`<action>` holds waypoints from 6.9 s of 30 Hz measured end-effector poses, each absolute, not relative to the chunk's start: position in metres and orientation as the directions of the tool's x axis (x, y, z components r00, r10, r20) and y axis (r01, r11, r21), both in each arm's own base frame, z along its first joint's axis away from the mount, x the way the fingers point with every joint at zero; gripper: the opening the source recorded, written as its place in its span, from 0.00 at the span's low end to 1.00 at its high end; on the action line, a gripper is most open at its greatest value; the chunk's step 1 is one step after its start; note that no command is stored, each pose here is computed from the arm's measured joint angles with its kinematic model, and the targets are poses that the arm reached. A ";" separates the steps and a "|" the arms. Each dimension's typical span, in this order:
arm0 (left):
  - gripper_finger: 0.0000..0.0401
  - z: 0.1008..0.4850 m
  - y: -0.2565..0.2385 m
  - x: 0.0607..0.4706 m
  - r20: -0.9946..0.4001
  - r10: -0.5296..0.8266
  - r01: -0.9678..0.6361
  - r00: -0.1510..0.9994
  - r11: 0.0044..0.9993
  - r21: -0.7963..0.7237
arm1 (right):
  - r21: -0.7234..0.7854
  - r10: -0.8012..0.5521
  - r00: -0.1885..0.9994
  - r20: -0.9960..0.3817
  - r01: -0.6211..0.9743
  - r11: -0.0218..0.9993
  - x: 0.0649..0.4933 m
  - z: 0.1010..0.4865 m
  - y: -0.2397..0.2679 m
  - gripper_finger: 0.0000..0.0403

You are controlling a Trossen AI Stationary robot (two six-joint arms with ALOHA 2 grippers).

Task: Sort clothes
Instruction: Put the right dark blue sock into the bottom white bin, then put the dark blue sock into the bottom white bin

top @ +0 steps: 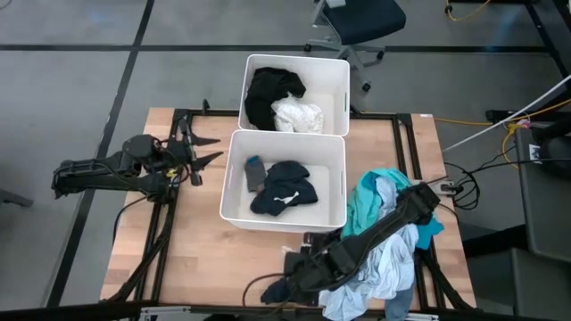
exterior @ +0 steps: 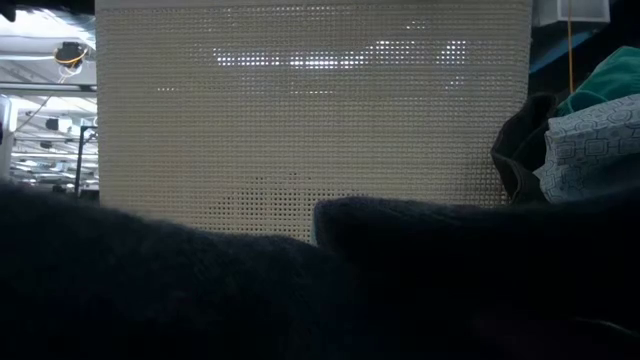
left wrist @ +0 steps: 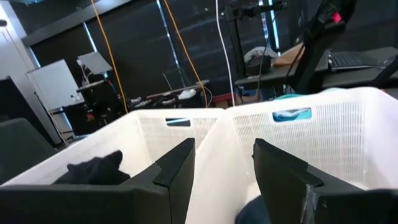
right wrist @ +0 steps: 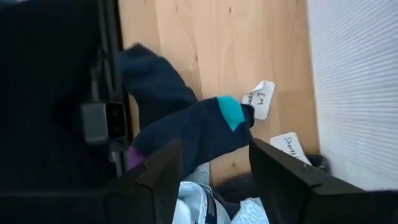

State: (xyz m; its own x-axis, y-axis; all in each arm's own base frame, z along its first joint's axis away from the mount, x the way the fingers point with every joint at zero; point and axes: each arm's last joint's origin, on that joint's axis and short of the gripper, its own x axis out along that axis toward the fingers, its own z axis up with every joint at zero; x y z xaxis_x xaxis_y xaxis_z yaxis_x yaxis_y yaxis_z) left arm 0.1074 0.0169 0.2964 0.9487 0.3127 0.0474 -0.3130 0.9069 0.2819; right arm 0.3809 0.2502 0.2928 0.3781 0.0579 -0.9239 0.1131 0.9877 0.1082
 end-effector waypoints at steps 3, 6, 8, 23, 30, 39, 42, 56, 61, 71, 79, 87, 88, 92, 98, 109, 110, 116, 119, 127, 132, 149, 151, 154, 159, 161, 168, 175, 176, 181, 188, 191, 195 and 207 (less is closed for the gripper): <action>0.38 0.294 0.017 0.108 0.023 0.313 -0.306 0.950 0.909 0.283 | 0.085 0.039 0.351 -0.936 0.118 0.989 0.387 0.276 0.253 0.46; 0.38 0.293 0.017 0.108 0.015 0.313 -0.305 0.950 0.911 0.277 | 0.075 0.030 0.340 -0.940 0.122 0.990 0.394 0.262 0.257 0.46; 0.38 0.293 0.017 0.108 0.015 0.312 -0.305 0.950 0.914 0.266 | 0.069 0.024 0.332 -0.943 0.124 0.990 0.398 0.251 0.260 0.46; 0.38 0.296 0.017 0.107 0.046 0.311 -0.312 0.949 0.912 0.264 | -0.111 -0.150 0.328 -0.933 0.134 0.985 0.415 0.194 0.265 0.46; 0.38 0.297 0.017 0.107 0.058 0.311 -0.315 0.949 0.910 0.271 | -0.149 -0.178 0.299 -0.938 0.116 0.982 0.414 0.179 0.261 0.46; 0.38 0.298 0.017 0.107 0.064 0.310 -0.316 0.948 0.910 0.269 | -0.139 -0.157 0.229 -0.961 0.093 0.986 0.408 0.150 0.259 0.38; 0.38 0.298 0.017 0.107 0.063 0.310 -0.316 0.948 0.911 0.266 | -0.141 -0.157 0.227 -0.961 0.087 0.986 0.408 0.150 0.259 0.24; 0.38 0.298 0.017 0.107 0.063 0.310 -0.316 0.949 0.915 0.252 | -0.162 -0.175 0.230 -0.957 0.073 0.984 0.407 0.205 0.258 0.02; 0.38 0.298 0.017 0.107 0.064 0.310 -0.316 0.949 0.915 0.251 | -0.155 -0.178 0.297 -0.938 0.099 0.983 0.402 0.238 0.253 0.03; 0.38 0.298 0.017 0.107 0.063 0.310 -0.316 0.949 0.915 0.251 | -0.132 -0.216 0.446 -0.869 0.212 0.968 0.384 0.301 0.238 0.01; 0.38 0.298 0.017 0.107 0.064 0.310 -0.316 0.948 0.915 0.251 | -0.074 -0.198 0.546 -0.814 0.241 0.968 0.370 0.344 0.224 0.03; 0.38 0.298 0.017 0.107 0.063 0.310 -0.316 0.949 0.915 0.252 | -0.092 -0.278 0.670 -0.688 0.299 0.950 0.351 0.395 0.195 0.04; 0.38 0.298 0.017 0.107 0.063 0.310 -0.316 0.949 0.915 0.252 | -0.100 -0.297 0.681 -0.669 0.314 0.944 0.349 0.401 0.190 0.04; 0.38 0.298 0.017 0.107 0.063 0.310 -0.316 0.949 0.915 0.252 | -0.133 -0.390 0.703 -0.595 0.392 0.910 0.342 0.420 0.169 0.04; 0.38 0.298 0.017 0.107 0.063 0.310 -0.316 0.949 0.915 0.252 | -0.189 -0.484 0.653 -0.583 0.470 0.862 0.345 0.428 0.131 0.04; 0.38 0.298 0.017 0.107 0.062 0.311 -0.316 0.948 0.915 0.252 | -0.250 -0.525 0.485 -0.700 0.521 0.816 0.366 0.393 0.081 0.04; 0.38 0.298 0.017 0.107 0.063 0.310 -0.316 0.949 0.915 0.252 | -0.251 -0.519 0.473 -0.712 0.519 0.817 0.368 0.388 0.079 0.04; 0.38 0.298 0.017 0.107 0.063 0.310 -0.316 0.948 0.915 0.251 | -0.239 -0.463 0.395 -0.793 0.497 0.834 0.376 0.359 0.067 0.04; 0.38 0.298 0.017 0.107 0.063 0.311 -0.316 0.948 0.915 0.252 | -0.217 -0.432 0.378 -0.818 0.494 0.842 0.382 0.344 0.063 0.04; 0.38 0.298 0.017 0.107 0.063 0.311 -0.316 0.948 0.915 0.251 | -0.189 -0.410 0.380 -0.829 0.499 0.846 0.392 0.316 0.058 0.06; 0.38 0.298 0.017 0.107 0.063 0.311 -0.316 0.948 0.915 0.251 | -0.160 -0.401 0.380 -0.833 0.529 0.834 0.393 0.313 0.056 0.20; 0.38 0.298 0.017 0.107 0.063 0.311 -0.317 0.948 0.915 0.252 | 0.044 -0.203 0.451 -0.869 0.479 0.877 0.394 0.329 0.072 0.54; 0.38 0.298 0.017 0.107 0.063 0.310 -0.316 0.949 0.915 0.252 | 0.071 -0.184 0.490 -0.852 0.458 0.886 0.393 0.340 0.082 0.54; 0.38 0.298 0.017 0.107 0.063 0.311 -0.316 0.948 0.915 0.252 | 0.113 -0.154 0.553 -0.819 0.418 0.901 0.391 0.355 0.099 0.54; 0.38 0.298 0.017 0.107 0.063 0.311 -0.316 0.949 0.915 0.252 | 0.179 -0.096 0.659 -0.746 0.337 0.924 0.389 0.369 0.132 0.54; 0.38 0.298 0.017 0.107 0.063 0.311 -0.316 0.948 0.915 0.252 | 0.201 -0.066 0.687 -0.723 0.301 0.932 0.387 0.371 0.145 0.54; 0.38 0.298 0.017 0.107 0.063 0.310 -0.316 0.948 0.915 0.251 | 0.216 0.026 0.740 -0.672 0.162 0.963 0.375 0.372 0.195 0.54; 0.38 0.298 0.017 0.107 0.061 0.311 -0.316 0.949 0.915 0.252 | 0.159 0.027 0.717 -0.697 0.118 0.980 0.376 0.344 0.232 0.54; 0.38 0.298 0.017 0.107 0.062 0.311 -0.316 0.949 0.915 0.251 | 0.151 0.025 0.708 -0.706 0.116 0.982 0.378 0.338 0.235 0.54; 0.38 0.298 0.017 0.107 0.061 0.310 -0.316 0.949 0.915 0.252 | 0.113 0.013 0.660 -0.751 0.110 0.987 0.390 0.307 0.245 0.54; 0.38 0.298 0.017 0.107 0.061 0.311 -0.316 0.949 0.915 0.252 | 0.057 0.022 0.586 -0.810 0.042 0.997 0.407 0.268 0.249 0.54; 0.38 0.298 0.017 0.107 0.060 0.311 -0.316 0.949 0.915 0.252 | 0.040 0.036 0.566 -0.823 -0.006 0.999 0.413 0.256 0.250 0.54; 0.38 0.297 0.017 0.107 0.058 0.311 -0.315 0.949 0.915 0.252 | 0.005 0.051 0.565 -0.823 -0.083 0.997 0.419 0.244 0.255 0.54; 0.38 0.297 0.017 0.107 0.052 0.311 -0.314 0.949 0.915 0.254 | -0.077 0.061 0.483 -0.874 -0.259 0.963 0.430 0.194 0.263 0.54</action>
State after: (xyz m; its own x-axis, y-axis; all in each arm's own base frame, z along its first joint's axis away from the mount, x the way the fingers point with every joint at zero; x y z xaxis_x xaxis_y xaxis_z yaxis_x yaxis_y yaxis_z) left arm 0.1075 0.0169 0.2968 0.9490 0.3109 0.0523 -0.3137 0.9150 0.2536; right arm 0.4302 0.2631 0.1942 0.4828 0.0606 -0.8736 -0.2592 0.9628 -0.0765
